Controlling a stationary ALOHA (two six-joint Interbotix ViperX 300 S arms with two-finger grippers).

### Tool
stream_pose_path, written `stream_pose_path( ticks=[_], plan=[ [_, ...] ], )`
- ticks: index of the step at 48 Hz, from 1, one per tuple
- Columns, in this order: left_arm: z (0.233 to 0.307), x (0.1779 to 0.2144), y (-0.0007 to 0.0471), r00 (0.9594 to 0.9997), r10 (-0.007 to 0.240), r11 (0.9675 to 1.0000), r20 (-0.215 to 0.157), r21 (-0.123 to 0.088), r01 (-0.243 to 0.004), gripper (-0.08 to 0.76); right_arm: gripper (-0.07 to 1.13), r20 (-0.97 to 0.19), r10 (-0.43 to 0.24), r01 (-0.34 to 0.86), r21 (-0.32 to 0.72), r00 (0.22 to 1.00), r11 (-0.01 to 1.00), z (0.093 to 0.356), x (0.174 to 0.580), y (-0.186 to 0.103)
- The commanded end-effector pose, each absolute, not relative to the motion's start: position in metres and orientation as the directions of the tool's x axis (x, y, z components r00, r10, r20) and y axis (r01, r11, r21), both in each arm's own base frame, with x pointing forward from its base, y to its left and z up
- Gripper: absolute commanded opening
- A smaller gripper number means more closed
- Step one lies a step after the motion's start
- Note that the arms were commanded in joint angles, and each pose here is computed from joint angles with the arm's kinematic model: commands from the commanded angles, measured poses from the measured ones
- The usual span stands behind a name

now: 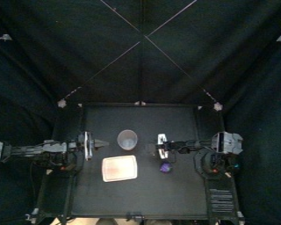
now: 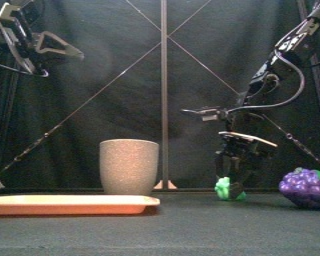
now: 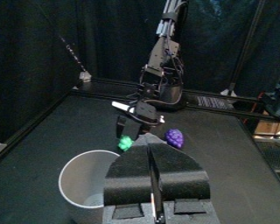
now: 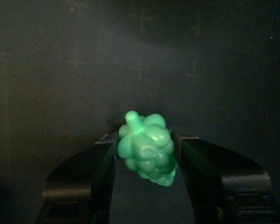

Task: Pick the green grapes then place it on the pink plate
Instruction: Place green grapes on the pink plate

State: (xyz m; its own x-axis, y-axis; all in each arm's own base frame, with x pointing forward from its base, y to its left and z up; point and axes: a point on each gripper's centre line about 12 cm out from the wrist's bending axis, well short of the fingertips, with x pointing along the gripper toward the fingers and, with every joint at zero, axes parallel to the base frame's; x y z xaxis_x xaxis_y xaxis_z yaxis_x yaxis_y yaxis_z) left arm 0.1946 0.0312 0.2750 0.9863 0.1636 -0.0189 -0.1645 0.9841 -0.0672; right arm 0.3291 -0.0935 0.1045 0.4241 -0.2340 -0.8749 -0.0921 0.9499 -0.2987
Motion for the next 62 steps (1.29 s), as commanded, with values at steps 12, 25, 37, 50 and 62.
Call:
stream_pose_path(
  ticks=[12, 25, 37, 50, 62],
  plan=[
    [0.2784, 0.1955, 0.0307, 0.9869, 0.161, 0.9844, -0.008, -0.070, -0.161, 0.034, 0.68, -0.818, -0.197, -0.107, -0.299, 0.540, 0.948, 0.140, 0.356, -0.064],
    [0.2778, 0.1949, 0.0314, 0.9863, 0.165, 0.9837, -0.007, -0.072, -0.165, 0.034, 0.68, -0.725, -0.055, -0.201, -0.262, 0.687, 0.944, 0.191, 0.401, 0.012],
    [0.2776, 0.1950, 0.0323, 0.9855, 0.170, 0.9829, -0.007, -0.072, -0.170, 0.034, 0.68, -0.675, 0.022, -0.235, -0.226, 0.738, 0.945, 0.191, 0.454, 0.047],
    [0.2735, 0.1943, 0.0322, 0.9853, 0.170, 0.9828, -0.019, -0.072, -0.170, 0.034, 0.68, -0.670, 0.019, -0.240, -0.239, 0.742, 0.941, 0.165, 0.508, 0.051],
    [0.2620, 0.1921, 0.0321, 0.9841, 0.171, 0.9822, -0.048, -0.071, -0.174, 0.034, 0.68, -0.643, 0.008, -0.233, -0.265, 0.766, 0.936, 0.165, 0.535, 0.048]
  ],
)
